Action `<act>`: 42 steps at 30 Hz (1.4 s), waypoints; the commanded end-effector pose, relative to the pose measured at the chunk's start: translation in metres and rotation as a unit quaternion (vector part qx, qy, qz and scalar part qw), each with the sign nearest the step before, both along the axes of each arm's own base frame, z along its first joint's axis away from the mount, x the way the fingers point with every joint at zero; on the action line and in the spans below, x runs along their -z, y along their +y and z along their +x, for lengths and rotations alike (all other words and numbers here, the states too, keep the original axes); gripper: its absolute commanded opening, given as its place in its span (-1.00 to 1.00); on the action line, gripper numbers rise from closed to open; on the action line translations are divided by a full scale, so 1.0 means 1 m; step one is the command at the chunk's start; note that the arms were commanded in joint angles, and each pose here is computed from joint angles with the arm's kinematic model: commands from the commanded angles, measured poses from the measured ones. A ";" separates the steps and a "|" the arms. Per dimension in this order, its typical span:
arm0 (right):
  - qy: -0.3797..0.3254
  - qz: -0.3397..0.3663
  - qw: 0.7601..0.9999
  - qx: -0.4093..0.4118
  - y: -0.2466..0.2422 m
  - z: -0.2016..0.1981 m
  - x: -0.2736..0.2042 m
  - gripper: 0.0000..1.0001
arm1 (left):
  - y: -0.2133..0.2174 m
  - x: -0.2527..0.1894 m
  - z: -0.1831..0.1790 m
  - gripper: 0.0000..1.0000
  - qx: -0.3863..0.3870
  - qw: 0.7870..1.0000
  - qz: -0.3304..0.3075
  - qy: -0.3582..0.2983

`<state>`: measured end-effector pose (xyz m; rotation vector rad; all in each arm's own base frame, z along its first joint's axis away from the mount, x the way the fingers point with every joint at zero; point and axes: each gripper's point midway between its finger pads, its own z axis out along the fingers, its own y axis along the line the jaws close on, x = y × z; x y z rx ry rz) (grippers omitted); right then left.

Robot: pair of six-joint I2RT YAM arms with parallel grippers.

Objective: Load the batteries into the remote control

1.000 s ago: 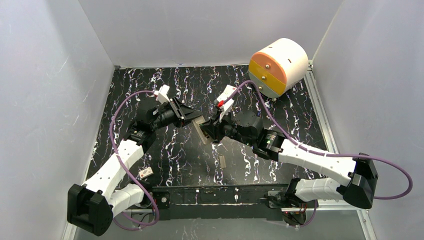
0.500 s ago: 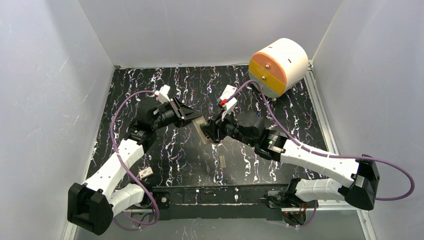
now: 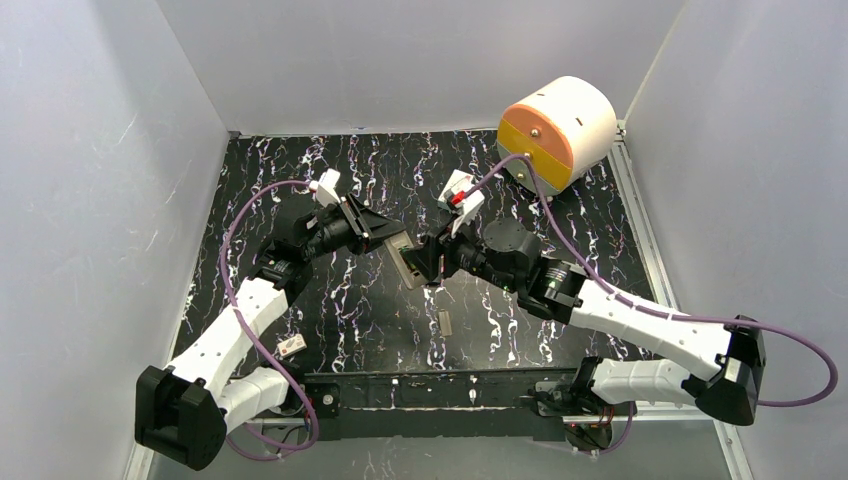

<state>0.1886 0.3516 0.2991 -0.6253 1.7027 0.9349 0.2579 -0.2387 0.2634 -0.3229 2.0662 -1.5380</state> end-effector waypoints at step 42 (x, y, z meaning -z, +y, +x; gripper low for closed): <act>-0.005 -0.006 1.000 -0.012 0.000 -0.003 -0.003 0.32 | -0.004 -0.023 0.001 -1.00 0.014 0.999 -0.001 -0.041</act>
